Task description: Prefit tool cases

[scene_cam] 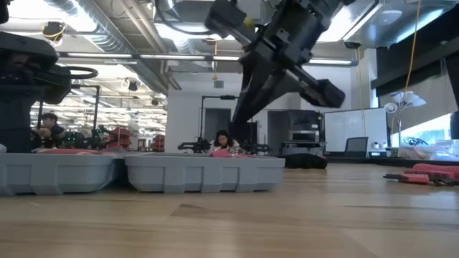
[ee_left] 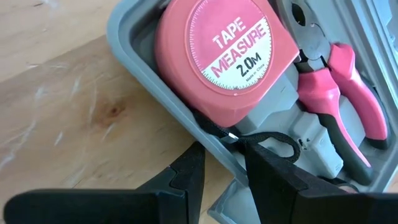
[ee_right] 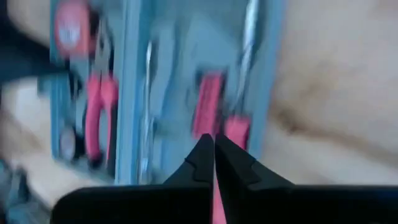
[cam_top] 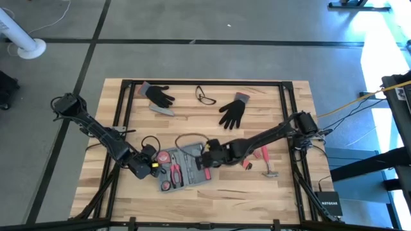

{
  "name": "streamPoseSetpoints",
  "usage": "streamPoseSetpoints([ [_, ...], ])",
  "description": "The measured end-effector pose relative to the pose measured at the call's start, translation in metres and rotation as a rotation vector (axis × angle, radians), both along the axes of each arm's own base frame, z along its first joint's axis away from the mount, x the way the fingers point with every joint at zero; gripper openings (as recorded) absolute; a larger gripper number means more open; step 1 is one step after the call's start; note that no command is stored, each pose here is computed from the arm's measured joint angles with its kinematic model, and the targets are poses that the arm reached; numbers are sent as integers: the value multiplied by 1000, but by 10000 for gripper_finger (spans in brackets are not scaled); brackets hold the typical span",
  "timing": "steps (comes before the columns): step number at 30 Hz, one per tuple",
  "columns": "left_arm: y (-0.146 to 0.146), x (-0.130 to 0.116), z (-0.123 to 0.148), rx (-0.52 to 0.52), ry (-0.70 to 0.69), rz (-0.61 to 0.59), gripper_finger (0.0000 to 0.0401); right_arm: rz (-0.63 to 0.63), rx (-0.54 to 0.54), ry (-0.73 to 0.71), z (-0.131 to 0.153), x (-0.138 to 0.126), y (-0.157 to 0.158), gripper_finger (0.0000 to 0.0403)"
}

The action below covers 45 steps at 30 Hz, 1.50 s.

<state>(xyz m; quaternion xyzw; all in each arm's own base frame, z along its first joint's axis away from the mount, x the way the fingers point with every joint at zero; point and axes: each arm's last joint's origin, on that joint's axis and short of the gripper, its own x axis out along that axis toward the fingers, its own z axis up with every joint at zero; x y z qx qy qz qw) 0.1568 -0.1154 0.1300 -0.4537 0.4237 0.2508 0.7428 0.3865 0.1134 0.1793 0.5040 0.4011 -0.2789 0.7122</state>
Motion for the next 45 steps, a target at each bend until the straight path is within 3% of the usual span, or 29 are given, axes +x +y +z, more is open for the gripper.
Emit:
streamPoseSetpoints([
  [19,-1,-1,0,-21,-2,42,106,-12,36,-1,-32,13,7,0],
  [27,-1,-1,0,-26,-3,50,106,-36,47,-26,-31,18,-6,0],
  [36,-1,-1,0,-26,-3,50,106,76,103,-53,-19,20,-9,0],
  [45,-1,-1,0,-26,-4,49,106,42,57,-8,-13,12,-14,0],
])
